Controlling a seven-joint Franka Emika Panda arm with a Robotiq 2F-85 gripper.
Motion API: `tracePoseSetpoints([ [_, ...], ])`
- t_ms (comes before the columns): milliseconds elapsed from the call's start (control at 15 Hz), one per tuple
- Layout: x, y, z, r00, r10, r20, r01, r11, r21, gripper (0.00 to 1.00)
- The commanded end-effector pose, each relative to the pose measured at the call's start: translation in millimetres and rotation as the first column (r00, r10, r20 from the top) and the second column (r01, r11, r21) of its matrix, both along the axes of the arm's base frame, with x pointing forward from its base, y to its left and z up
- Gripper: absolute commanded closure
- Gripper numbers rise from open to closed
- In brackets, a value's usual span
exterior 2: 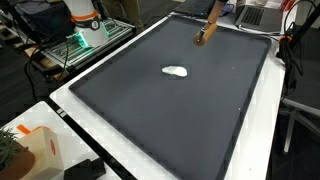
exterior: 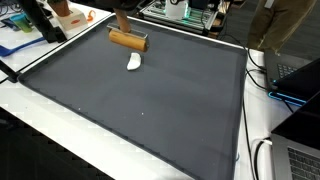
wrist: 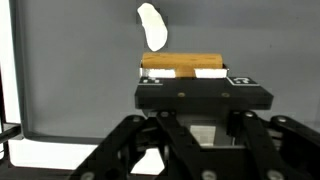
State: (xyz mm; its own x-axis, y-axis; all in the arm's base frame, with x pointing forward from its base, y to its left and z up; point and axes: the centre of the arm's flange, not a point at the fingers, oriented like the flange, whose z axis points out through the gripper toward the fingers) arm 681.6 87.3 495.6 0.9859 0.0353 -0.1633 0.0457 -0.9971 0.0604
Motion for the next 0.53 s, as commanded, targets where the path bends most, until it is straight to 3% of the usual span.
tracePoseSetpoints([
  [0, 24.1, 7.6, 2.3, 1.000, 0.004, 0.011, -0.004, 1.000, -0.007, 0.78],
  [467, 31.3, 28.4, -1.7, 0.996, 0.092, 0.018, -0.091, 0.995, -0.049, 0.78],
])
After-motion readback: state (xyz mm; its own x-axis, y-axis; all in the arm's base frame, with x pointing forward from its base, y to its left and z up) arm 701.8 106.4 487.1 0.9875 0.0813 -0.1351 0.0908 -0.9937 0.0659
